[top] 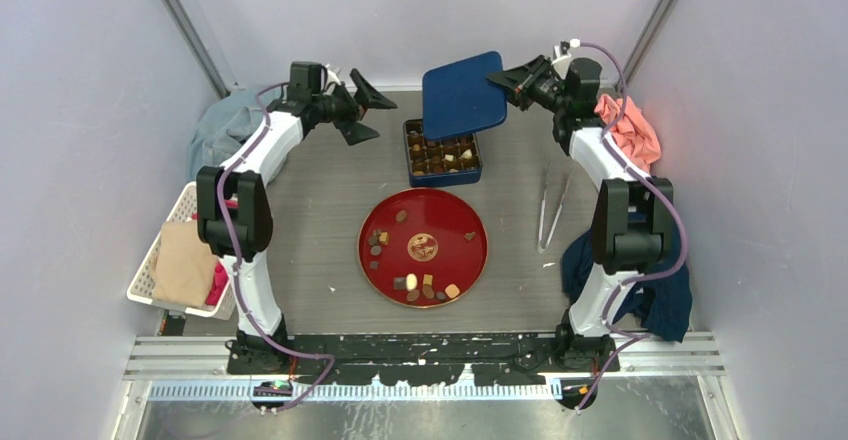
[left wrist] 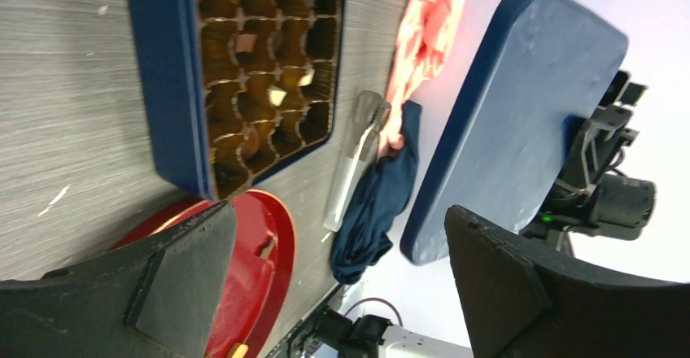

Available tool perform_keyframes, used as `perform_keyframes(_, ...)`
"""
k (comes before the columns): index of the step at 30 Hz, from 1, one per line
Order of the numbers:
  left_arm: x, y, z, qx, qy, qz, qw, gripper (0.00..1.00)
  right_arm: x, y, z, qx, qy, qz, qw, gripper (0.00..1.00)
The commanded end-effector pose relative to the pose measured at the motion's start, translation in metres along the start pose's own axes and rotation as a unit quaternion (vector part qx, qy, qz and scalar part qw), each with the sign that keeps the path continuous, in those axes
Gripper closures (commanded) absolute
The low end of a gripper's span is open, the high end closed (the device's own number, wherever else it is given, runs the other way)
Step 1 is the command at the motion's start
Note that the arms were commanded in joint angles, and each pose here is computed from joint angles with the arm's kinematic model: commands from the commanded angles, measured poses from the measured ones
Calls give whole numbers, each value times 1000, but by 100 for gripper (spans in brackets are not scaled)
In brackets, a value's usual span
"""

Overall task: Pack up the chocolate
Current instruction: Close the box lid on the packing box.

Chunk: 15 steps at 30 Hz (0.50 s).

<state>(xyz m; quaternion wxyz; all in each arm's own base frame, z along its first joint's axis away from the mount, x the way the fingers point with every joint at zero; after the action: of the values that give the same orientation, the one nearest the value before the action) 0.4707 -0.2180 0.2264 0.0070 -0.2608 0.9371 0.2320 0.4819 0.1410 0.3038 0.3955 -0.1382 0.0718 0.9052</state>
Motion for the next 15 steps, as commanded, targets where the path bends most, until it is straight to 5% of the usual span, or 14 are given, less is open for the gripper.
perform_keyframes(1,5,20,-3,-24,-36,-20,999,0,3,-19,-6,12,38,52,998,99)
perform_keyframes(7,7,20,17,-55,-29,-32,998,0,34,-47,-32,69,64,145,985,99)
perform_keyframes(15,4,21,37,-79,-35,-76,993,2,50,-71,-33,-5,9,148,989,99)
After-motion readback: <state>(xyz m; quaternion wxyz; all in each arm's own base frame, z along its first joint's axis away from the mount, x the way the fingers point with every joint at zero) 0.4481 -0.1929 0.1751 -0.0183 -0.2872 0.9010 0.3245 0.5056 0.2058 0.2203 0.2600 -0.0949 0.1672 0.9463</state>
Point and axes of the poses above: each gripper's point midway between its finger pads, its own y axis back along the fingers, its own z axis along the line the jaws close on, x = y × z, the point moved 2 cm from there along y, back along the fingers, and after that the axes turned 1 degree about y, right-handed, at the moved point
